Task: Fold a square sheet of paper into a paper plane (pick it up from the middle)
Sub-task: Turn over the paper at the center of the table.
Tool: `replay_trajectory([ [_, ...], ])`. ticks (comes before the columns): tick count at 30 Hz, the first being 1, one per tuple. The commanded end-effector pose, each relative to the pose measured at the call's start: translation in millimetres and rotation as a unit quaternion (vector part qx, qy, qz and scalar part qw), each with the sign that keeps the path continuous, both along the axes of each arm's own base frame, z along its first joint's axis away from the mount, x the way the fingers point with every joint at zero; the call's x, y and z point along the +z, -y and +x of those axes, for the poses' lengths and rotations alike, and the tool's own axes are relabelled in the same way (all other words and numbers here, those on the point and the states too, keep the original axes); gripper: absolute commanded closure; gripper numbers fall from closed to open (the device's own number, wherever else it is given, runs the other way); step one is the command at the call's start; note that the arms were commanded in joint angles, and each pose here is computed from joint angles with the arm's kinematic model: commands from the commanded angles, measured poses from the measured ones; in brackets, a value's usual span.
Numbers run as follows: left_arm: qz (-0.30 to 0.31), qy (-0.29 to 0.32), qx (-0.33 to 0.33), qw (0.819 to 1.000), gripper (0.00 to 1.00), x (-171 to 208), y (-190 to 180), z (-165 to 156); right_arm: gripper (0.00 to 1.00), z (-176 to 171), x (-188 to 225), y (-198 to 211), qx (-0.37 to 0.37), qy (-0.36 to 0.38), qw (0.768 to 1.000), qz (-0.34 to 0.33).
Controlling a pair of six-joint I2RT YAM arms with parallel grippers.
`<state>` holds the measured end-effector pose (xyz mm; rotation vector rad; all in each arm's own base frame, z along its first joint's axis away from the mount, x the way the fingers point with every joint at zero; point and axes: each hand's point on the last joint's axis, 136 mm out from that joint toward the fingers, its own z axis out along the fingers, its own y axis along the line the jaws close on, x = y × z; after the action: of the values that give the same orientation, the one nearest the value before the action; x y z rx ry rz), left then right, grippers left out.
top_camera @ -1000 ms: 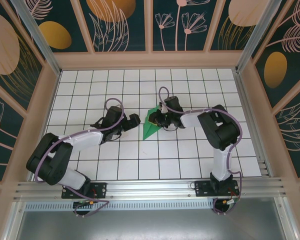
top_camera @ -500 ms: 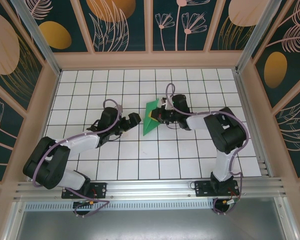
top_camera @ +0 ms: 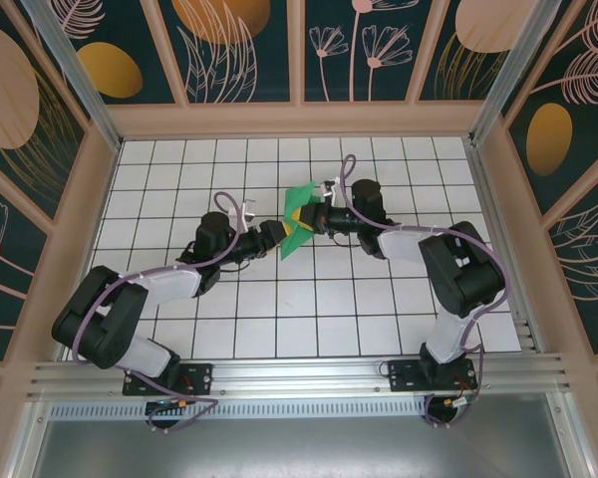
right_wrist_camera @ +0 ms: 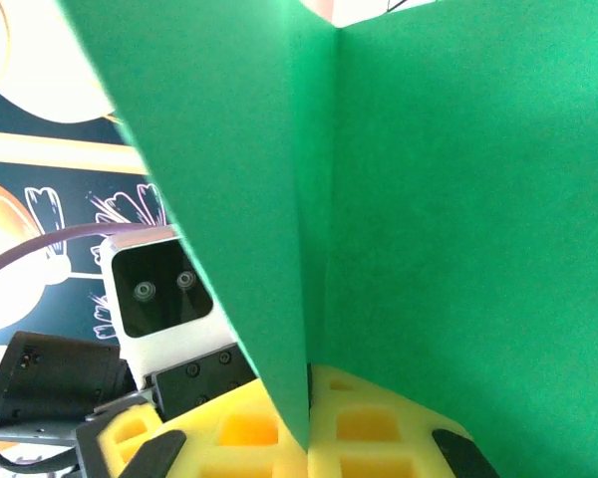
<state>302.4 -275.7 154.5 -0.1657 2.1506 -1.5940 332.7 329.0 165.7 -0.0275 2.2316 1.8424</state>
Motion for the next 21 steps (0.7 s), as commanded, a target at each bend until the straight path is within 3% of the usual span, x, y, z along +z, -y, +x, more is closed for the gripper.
replay_trajectory([
  [1, -0.037, 0.033, -0.026, 0.998, 0.47, 20, 5, -6, 0.94, -11, 21, -2, 0.019, 0.019, 0.999, 0.028],
  [13, -0.02, 0.029, -0.016, 0.999, 0.83, 12, 1, -6, 0.89, -12, 24, 1, 0.016, 0.017, 1.0, 0.017],
  [17, 0.016, 0.029, -0.003, 0.999, 0.88, 3, -3, -1, 0.65, -3, 16, 16, -0.017, 0.019, 0.999, -0.03],
  [21, 0.136, 0.015, 0.035, 0.99, 0.89, -26, -23, 10, 0.42, 16, 0, 55, -0.1, 0.033, 0.987, -0.124],
])
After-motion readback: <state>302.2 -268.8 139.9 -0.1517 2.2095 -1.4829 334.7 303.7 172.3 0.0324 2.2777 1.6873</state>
